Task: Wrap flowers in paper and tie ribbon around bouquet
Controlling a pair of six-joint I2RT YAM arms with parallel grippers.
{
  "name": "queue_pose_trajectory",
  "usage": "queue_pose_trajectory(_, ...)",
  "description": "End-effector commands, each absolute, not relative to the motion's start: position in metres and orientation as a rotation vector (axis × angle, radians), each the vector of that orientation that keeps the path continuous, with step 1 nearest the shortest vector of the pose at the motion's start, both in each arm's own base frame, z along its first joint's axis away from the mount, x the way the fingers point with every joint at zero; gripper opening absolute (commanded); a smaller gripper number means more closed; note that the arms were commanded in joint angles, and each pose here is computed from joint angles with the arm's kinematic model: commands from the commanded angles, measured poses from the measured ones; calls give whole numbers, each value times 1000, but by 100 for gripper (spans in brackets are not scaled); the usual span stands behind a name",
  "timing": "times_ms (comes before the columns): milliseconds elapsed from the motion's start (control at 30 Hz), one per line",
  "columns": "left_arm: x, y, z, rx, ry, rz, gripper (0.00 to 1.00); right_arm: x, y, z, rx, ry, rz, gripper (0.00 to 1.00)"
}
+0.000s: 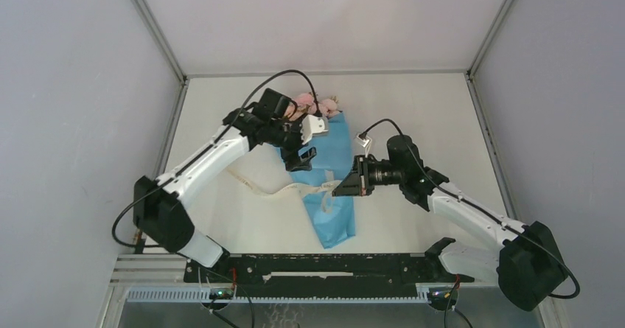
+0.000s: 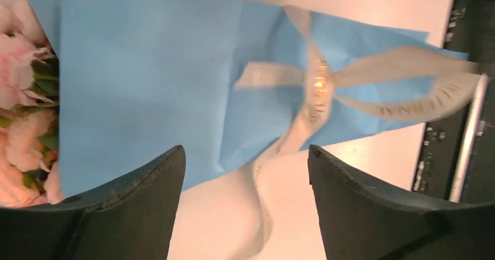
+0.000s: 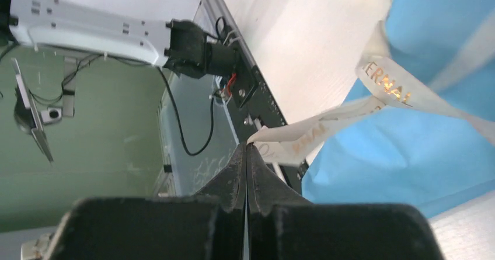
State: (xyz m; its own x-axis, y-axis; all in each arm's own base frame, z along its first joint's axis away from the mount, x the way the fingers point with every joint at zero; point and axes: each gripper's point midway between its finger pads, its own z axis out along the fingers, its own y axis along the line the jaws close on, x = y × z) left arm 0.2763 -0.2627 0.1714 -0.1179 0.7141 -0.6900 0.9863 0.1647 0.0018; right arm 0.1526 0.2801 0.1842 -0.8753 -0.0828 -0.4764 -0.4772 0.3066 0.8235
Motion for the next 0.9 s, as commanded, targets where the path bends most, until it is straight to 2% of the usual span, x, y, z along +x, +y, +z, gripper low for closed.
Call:
queue_pose_trajectory(0,234,-264,210,1685,1683,-799,85,177,284,198,-391,2196,1626,0)
queue_pose_trajectory(33,232,-263,208,1687,1693,-807,88,178,285,196,-379,2205,1630,0)
queue_pose_trajectory(67,234,-262,202,1686,1716,-799,96,179,287,195,-372,2211,1639,0)
queue_pose_trajectory(133,241,-260,194,1663,1778,-764,100,181,289,193,-348,2222,1646,0)
queue_pose_trajectory(200,232,-260,194,1683,1787,-803,96,186,289,195,-306,2218,1633,0)
queue_pose_trajectory(300,197,-278,199,1734,1743,-949,84,199,289,203,-205,2192,1623,0)
queue_pose_trajectory(400,171,-292,190,1770,1752,-1099,89,215,289,210,-99,2158,1615,0)
queue_pose_trajectory(500,168,-303,176,1742,1809,-1159,95,227,288,204,1,2172,1578,0)
queue_pose_trajectory(667,178,-320,155,1633,1883,-1144,94,238,288,208,97,2136,1560,0)
queue_pose_trajectory(733,184,-322,151,1617,1896,-1102,83,239,287,209,107,2128,1553,0)
queue_pose_trajectory(767,187,-322,148,1612,1911,-1084,72,239,287,209,110,2128,1549,0)
queue_pose_trajectory(867,193,-319,146,1609,1936,-1033,28,236,287,207,94,2142,1556,0)
